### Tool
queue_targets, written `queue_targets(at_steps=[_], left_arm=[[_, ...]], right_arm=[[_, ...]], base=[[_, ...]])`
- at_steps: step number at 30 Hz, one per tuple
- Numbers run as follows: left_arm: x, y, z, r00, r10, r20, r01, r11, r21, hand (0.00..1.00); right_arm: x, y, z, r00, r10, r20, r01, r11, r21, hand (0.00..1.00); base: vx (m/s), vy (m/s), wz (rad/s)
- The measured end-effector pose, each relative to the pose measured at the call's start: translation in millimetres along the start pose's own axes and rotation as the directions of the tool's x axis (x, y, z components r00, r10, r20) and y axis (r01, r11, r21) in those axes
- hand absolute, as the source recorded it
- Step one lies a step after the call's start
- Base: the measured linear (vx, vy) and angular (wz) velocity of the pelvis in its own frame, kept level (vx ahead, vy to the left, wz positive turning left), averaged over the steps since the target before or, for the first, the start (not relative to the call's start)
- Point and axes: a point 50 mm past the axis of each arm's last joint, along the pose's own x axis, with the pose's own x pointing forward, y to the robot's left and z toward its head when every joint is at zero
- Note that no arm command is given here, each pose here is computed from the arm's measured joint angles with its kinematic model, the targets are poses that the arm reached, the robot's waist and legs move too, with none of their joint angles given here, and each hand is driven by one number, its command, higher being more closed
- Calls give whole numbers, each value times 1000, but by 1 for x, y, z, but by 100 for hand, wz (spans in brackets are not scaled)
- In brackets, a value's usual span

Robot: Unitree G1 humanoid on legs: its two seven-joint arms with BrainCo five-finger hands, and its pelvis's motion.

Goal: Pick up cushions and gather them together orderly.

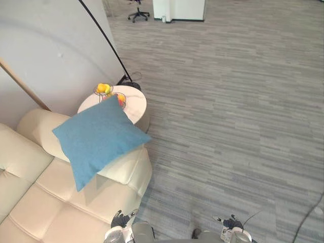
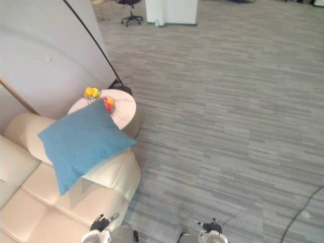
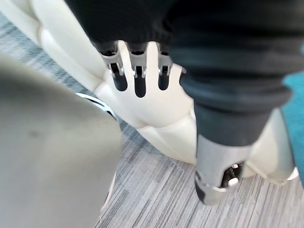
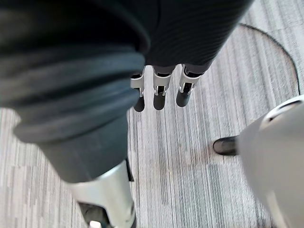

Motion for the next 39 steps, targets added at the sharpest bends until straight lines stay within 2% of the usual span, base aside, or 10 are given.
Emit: queue_targets(at_steps=[3, 6, 14, 21, 25, 33, 39], left_arm=[[2, -2, 4, 1000, -11, 1, 11, 1000, 29, 0], [5, 4, 11, 1000, -8, 19, 7, 997, 71, 0], [4, 6, 3, 1000, -18, -13, 19, 991, 131, 0], [5, 12, 4, 1000, 5, -12, -4, 995, 98, 0], [1, -1, -3, 1000, -5, -31, 6, 1000, 16, 0], [3, -3, 8, 1000, -17, 11, 16, 1000, 18, 0], [4, 5, 5, 1000, -26, -8, 27, 992, 126, 0]], right_arm=[[0, -2, -2, 1000, -9, -8, 10, 1000, 6, 0], [0, 9, 1, 1000, 20, -1, -20, 1000, 15, 0], [-1, 10, 0, 999, 42, -2, -42, 999, -25, 0], [-6, 5, -20, 998, 31, -53, -32, 999, -9, 0], [-4, 1, -14, 999, 13, -34, -13, 1000, 19, 0], [-4, 2, -7, 1000, 4, -10, -3, 996, 90, 0], [-6, 10, -14, 999, 19, -32, -15, 993, 115, 0]], base=[[337, 103, 43], [347, 117, 38], [230, 82, 42], [130, -188, 99], [139, -217, 84], [56, -28, 89], [-3, 75, 25]])
